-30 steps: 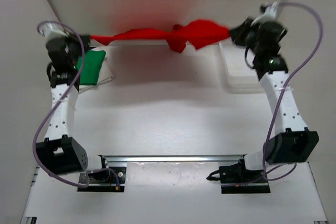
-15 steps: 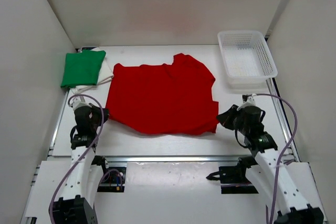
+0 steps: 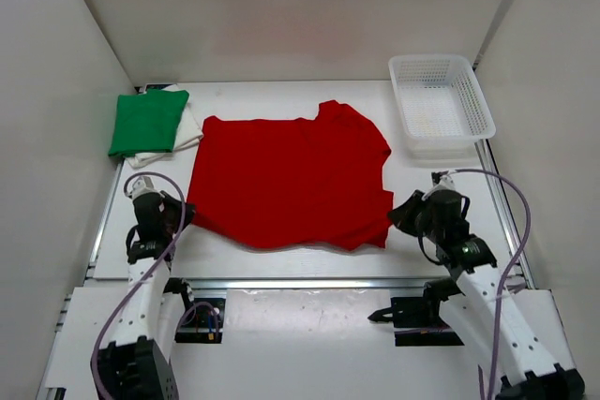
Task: Fold and stack the t-shirts
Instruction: Fold the flattened tshirt in 1/3 of the way
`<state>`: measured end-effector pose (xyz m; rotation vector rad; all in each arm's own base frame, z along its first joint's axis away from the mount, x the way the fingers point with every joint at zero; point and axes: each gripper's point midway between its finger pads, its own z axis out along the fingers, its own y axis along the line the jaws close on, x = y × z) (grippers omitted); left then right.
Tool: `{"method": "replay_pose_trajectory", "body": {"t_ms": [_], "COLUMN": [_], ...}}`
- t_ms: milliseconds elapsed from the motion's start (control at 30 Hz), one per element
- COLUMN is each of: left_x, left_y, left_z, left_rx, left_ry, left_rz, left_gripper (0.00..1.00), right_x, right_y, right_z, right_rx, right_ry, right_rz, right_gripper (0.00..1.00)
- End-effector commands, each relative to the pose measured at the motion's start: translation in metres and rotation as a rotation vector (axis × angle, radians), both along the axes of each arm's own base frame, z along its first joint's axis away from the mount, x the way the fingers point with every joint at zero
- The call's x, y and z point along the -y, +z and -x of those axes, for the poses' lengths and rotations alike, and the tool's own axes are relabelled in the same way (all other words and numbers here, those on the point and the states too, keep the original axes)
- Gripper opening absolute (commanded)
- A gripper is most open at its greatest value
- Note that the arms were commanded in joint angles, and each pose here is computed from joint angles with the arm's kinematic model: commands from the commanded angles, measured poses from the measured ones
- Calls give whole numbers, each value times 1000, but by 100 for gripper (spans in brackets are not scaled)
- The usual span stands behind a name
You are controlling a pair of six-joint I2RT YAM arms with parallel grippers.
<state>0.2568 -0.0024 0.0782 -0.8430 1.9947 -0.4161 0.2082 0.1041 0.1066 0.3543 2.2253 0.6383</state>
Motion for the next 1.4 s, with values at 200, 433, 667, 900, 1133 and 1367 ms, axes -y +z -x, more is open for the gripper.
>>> {"method": "replay_pose_trajectory", "body": {"t_ms": [200, 433, 667, 900, 1133, 1367], "left_x": [-18, -19, -29, -43, -39, -20], "left_y": [30, 23, -7, 13, 21, -29], "left_z": [-71, -120, -134, -136, -100, -50], "left_rx": [51, -6, -89, -19, 23, -61], "left_ry": [76, 61, 86, 117, 108, 89], "left_rz": [59, 52, 64, 77, 115, 130], "left_gripper": [0, 0, 0, 27, 43, 37], "right_x": [17, 15, 4, -3, -1, -3], "right_y": [36, 33, 22, 30, 39, -17], "right_z": [-111, -178, -223, -267, -214, -97], "right_rx": [99, 63, 29, 45, 120, 96], "right_ry": [-64, -51, -4, 7, -33, -58], "right_rz": [45, 62, 92, 106, 76, 200], "right_gripper": [0, 0, 0, 4, 28, 0]}}
